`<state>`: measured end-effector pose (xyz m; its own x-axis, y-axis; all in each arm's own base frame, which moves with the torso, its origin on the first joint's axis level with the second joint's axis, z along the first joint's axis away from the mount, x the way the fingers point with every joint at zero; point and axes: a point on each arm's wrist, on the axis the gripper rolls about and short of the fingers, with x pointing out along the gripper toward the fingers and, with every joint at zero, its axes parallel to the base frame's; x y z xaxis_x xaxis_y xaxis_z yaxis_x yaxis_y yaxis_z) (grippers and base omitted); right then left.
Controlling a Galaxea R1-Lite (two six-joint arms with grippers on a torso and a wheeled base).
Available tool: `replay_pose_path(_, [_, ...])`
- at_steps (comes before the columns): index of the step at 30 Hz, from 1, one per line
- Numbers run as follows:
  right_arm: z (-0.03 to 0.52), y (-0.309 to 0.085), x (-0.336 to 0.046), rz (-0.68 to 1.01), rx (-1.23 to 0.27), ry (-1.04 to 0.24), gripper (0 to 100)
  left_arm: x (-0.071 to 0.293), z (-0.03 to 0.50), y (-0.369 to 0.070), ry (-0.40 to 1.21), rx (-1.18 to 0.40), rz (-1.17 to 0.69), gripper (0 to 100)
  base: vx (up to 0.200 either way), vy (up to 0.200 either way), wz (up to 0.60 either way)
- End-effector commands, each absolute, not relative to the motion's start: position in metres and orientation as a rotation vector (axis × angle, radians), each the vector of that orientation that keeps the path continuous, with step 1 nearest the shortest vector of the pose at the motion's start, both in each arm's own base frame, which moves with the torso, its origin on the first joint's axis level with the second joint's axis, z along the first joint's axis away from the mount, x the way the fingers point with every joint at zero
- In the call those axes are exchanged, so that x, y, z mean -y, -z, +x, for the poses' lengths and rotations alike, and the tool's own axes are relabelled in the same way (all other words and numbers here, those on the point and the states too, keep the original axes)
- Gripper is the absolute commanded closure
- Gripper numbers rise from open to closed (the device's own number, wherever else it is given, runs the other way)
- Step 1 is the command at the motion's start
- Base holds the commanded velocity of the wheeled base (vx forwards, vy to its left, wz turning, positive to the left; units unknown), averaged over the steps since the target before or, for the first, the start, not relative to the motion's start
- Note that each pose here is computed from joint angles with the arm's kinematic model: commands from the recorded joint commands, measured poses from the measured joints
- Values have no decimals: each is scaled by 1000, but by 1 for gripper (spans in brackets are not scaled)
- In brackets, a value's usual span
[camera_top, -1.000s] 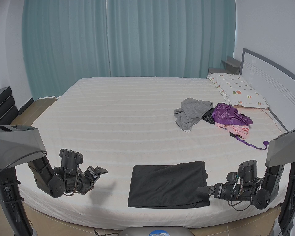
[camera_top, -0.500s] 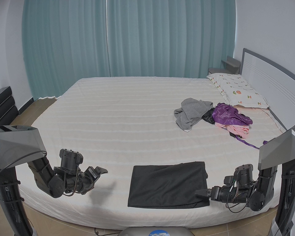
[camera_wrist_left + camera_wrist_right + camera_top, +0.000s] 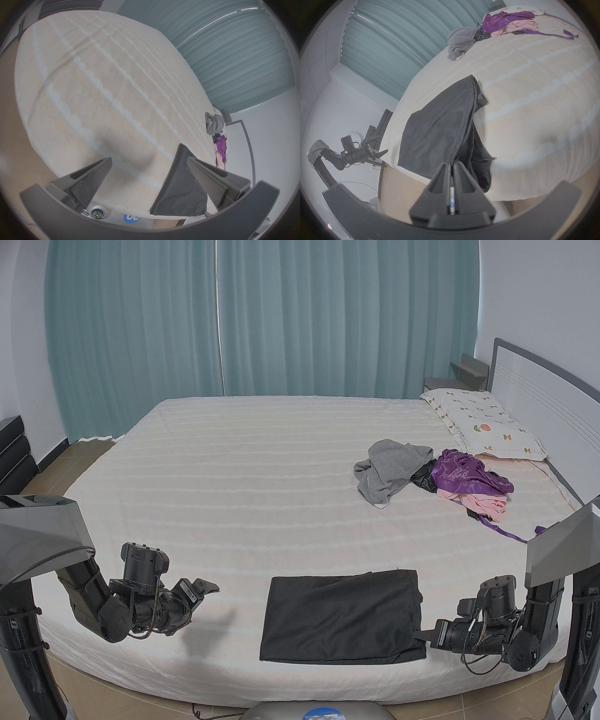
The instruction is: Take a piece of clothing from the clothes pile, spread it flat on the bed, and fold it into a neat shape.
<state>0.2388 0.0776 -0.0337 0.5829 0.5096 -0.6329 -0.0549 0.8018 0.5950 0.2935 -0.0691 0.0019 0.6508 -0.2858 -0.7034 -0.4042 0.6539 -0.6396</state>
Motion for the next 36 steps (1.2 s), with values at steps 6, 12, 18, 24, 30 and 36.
replay_pose_path(6, [229,26,-74,566,-865,-361,100,69,294,-2,-79,-890,-886,0,0,0,0])
replay_pose_path(12, [220,18,-71,565,-854,-362,100,69,294,-2,-78,-891,-887,0,0,0,0])
replay_pose_path(18, [219,19,-65,565,-862,-337,100,69,294,-2,-79,-890,-886,0,0,0,0])
replay_pose_path(24, [218,33,-59,509,-904,-327,100,69,294,-1,-78,-893,-887,0,0,0,0])
replay_pose_path(30, [224,43,-58,477,-905,-331,0,69,294,-2,-79,-890,-886,0,0,0,0])
replay_pose_path(36, [262,38,-53,505,-765,-325,0,69,294,-2,-79,-890,-886,0,0,0,0])
